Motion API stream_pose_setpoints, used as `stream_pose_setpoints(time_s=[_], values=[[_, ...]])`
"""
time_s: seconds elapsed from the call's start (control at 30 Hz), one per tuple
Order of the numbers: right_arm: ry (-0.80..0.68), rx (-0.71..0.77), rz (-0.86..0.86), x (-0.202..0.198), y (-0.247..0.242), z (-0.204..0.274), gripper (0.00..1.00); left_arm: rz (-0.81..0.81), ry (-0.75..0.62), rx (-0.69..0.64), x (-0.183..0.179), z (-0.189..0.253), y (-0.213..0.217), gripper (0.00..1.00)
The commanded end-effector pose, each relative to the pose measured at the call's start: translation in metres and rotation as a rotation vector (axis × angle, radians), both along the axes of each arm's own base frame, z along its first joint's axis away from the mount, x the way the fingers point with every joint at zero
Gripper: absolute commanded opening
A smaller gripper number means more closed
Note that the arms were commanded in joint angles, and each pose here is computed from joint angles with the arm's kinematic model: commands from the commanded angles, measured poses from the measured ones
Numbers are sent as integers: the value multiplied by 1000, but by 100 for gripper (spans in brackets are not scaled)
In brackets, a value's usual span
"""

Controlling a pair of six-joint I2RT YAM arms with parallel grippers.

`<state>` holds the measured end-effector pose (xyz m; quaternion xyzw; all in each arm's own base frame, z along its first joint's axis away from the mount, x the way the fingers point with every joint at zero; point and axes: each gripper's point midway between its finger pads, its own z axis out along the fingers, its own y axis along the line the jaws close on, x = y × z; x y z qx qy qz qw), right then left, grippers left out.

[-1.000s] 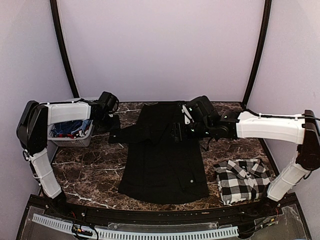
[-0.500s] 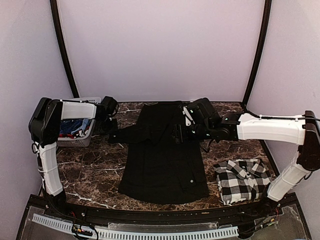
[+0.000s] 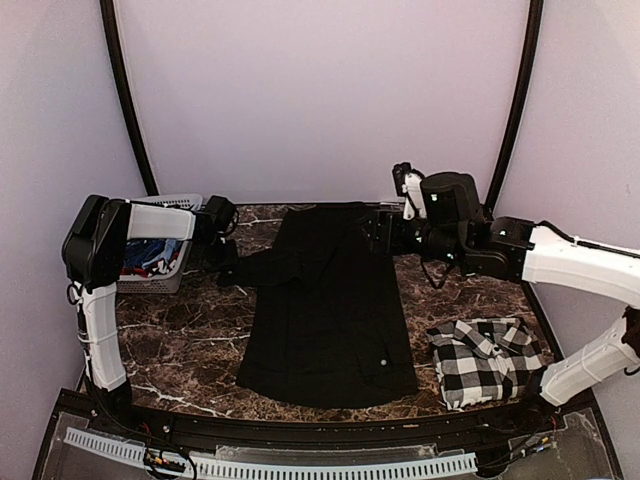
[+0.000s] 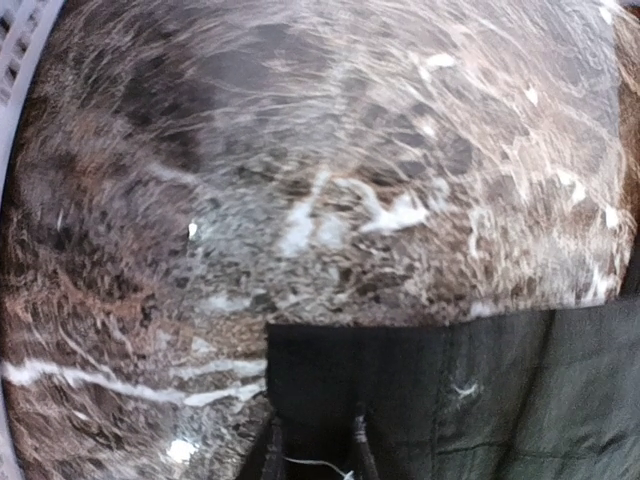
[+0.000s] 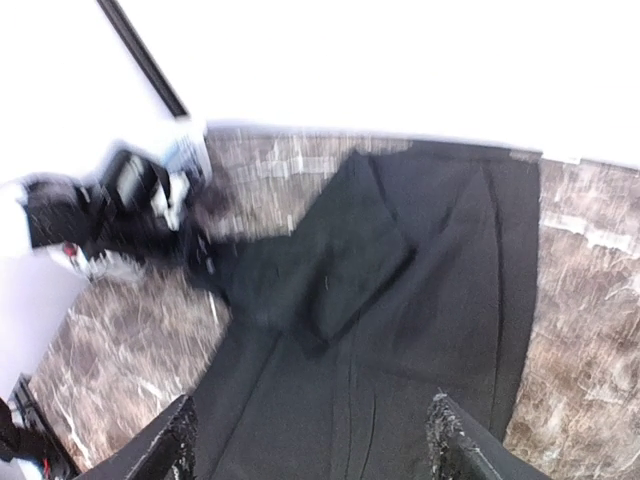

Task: Fold and stack the long sleeve shirts
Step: Pick up the sleeve from the center of the board, then fold the sleeve of the 1/3-folded shirt.

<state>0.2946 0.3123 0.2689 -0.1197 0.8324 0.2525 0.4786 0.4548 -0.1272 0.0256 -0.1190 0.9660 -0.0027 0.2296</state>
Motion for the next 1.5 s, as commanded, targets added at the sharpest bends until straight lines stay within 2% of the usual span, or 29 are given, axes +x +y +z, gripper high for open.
stream_pose_setpoints(time_s=[0.0, 0.1, 0.33, 0.47, 0.63, 0.77, 0.9, 1.1, 1.3, 1.47], values=[[-175, 97, -94, 13, -18, 56, 84, -3, 13, 9, 0, -1, 1, 12], [-205, 86, -98, 15, -19, 63, 98, -13, -29, 25, 11, 17, 1, 2], [-207, 71, -103, 15, -21, 57, 98, -83, -173, 32, 38, 87, -7, 0], [-193, 48, -77, 16, -15, 53, 99, -192, -294, -74, 37, 143, -30, 0], [-172, 42, -59, 17, -12, 44, 99, -497, -420, -233, 6, 203, -98, 0], [-87, 33, -36, 17, -6, 22, 98, -765, -444, -347, -44, 231, -168, 0], [-5, 46, -43, 15, -8, -1, 95, -973, -390, -474, -98, 227, -238, 0], [97, 34, -96, 7, -25, -34, 93, -1092, -229, -558, -142, 171, -303, 0], [214, 5, -117, -13, -42, -78, 92, -1161, -101, -559, -170, 123, -340, 0], [305, 18, -80, -32, -43, -109, 90, -1178, -56, -569, -182, 106, -351, 0]])
